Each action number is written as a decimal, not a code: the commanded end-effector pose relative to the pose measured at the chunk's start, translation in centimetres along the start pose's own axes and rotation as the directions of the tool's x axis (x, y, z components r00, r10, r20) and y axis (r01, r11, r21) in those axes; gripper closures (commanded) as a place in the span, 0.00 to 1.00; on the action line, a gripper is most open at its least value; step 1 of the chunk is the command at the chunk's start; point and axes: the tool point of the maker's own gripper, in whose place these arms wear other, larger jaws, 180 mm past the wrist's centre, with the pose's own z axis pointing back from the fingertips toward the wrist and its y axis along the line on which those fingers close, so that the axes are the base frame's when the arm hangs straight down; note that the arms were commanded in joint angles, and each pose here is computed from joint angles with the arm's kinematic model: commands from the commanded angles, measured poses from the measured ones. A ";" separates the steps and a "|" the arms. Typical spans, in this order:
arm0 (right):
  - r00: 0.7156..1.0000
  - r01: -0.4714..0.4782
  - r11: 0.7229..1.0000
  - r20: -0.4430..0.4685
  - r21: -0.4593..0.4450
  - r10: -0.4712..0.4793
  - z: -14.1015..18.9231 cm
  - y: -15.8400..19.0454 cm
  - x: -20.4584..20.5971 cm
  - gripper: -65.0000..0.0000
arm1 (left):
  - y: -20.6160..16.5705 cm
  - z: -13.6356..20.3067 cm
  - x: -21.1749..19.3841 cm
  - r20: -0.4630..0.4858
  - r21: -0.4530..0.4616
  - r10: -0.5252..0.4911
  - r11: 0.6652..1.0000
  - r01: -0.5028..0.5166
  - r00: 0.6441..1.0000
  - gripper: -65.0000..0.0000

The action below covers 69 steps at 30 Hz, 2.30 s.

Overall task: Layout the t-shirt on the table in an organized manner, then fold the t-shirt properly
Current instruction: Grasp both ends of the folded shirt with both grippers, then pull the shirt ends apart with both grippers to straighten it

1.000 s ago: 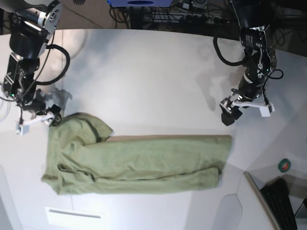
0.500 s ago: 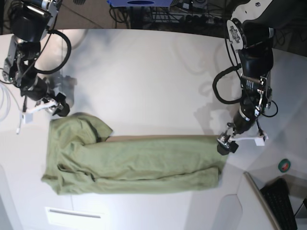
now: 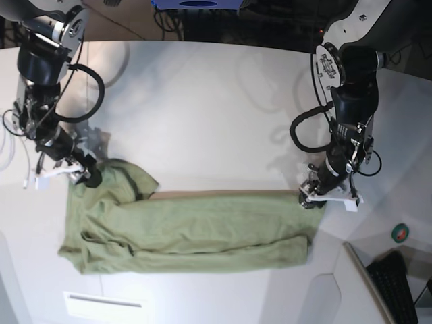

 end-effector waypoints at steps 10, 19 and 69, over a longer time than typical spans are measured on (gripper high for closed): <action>1.000 -0.004 1.000 -0.019 -0.005 0.004 -1.1 0.7 1.8 0.41 | -1.1 1.1 3.0 0.018 -0.030 -0.063 0.998 0.063 0.998 1.00; 0.998 -0.029 0.999 -0.059 -0.032 0.027 0.0 -0.7 1.3 1.00 | -0.8 3.7 4.4 -0.043 0.020 -0.116 0.993 0.117 0.992 1.00; 0.880 -0.427 0.882 0.131 -0.200 0.456 10.3 5.9 7.5 0.31 | 0.4 9.1 11.7 0.132 0.225 -0.719 0.692 0.686 0.683 0.20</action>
